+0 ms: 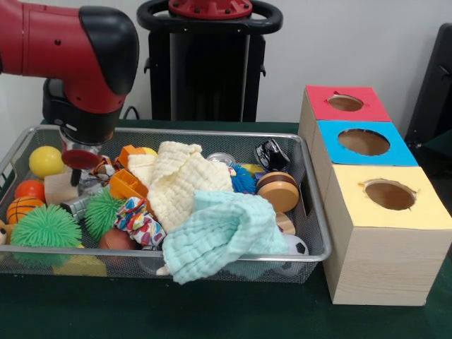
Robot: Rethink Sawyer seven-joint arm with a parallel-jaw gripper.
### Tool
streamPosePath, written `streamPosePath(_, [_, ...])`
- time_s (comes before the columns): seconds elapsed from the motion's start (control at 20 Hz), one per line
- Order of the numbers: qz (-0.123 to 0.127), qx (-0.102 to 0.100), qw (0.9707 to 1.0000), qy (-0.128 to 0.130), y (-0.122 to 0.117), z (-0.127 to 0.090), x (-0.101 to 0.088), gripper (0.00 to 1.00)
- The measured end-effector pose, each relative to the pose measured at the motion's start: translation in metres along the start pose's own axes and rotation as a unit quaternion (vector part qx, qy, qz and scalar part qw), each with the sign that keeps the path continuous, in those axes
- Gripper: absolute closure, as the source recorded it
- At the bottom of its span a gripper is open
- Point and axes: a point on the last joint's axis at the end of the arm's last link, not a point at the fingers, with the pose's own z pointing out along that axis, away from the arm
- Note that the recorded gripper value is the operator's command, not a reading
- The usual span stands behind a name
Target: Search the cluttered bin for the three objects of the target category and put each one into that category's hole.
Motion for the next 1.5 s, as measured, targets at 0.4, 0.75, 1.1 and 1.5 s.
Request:
streamPosePath(0.4, [-0.014,0.000,0.9997,0.020,-0.001,0.001,-0.005,0.00])
streamPosePath(0.75, [-0.004,-0.003,1.0000,0.007,0.000,0.001,-0.002,0.00])
streamPosePath(1.1, [0.020,-0.010,0.9995,-0.023,0.004,0.001,0.004,0.00])
streamPosePath(1.5, [0.044,-0.017,0.9977,-0.048,0.014,0.007,0.018,0.00])
